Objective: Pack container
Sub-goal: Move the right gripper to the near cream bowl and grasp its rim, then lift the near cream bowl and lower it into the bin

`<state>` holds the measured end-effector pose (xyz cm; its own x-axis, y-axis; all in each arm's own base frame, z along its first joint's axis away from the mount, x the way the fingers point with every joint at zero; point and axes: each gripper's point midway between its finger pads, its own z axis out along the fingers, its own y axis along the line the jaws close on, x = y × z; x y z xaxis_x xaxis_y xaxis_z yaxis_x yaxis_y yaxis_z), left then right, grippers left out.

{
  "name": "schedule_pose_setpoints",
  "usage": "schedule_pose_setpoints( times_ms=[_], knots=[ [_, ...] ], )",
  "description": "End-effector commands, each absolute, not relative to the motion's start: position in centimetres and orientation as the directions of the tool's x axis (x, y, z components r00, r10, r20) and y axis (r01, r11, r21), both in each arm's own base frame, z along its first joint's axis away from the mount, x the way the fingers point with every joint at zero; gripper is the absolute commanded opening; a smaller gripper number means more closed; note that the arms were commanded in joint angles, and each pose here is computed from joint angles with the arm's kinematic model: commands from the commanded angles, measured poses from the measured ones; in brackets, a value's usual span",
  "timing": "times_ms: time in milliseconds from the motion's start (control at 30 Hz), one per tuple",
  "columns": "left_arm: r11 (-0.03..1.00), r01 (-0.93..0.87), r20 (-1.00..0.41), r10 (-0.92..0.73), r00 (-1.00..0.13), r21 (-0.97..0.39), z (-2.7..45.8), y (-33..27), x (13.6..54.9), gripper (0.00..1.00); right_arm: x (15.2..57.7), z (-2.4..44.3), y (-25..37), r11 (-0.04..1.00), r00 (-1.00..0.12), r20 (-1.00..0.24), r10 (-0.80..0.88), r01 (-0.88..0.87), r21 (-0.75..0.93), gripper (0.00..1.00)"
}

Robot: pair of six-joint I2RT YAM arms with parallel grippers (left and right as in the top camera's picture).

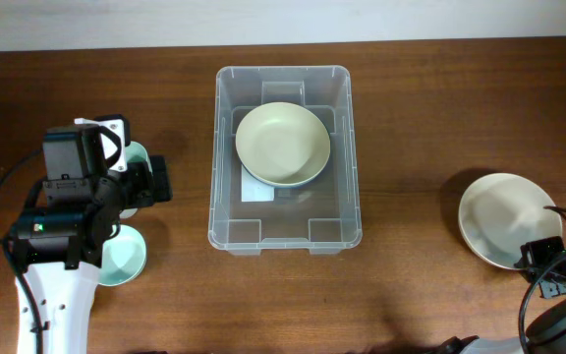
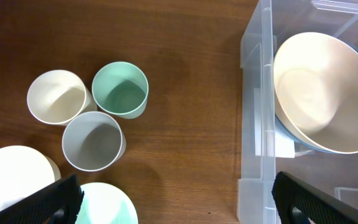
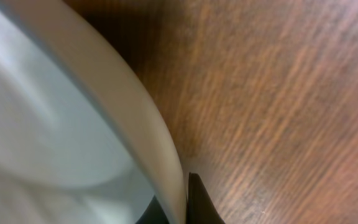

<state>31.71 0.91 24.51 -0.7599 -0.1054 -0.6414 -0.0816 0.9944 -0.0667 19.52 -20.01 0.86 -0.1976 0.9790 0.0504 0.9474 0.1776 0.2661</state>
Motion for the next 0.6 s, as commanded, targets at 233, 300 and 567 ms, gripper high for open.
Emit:
schedule_pose_setpoints(
  times_ms=[233,300,567],
  knots=[
    [0.993,-0.095,-0.653,-0.114,-0.748,-0.065,25.2,1.2,31.9,1.00,24.8,4.4,-18.6,0.303,-0.337,-0.004,0.942,0.843,0.444,0.04],
    [0.993,-0.095,-0.653,-0.115,-0.748,-0.065,25.2,1.2,31.9,0.99,27.0,6.6,-17.9,0.383,-0.405,-0.061,0.912,0.791,0.477,0.04],
    [0.993,-0.095,-0.653,-0.115,-0.749,-0.066,25.2,1.2,31.9,0.99,38.0,23.0,-8.9,0.802,-0.667,-0.476,0.573,0.339,0.491,0.04]
  ],
)
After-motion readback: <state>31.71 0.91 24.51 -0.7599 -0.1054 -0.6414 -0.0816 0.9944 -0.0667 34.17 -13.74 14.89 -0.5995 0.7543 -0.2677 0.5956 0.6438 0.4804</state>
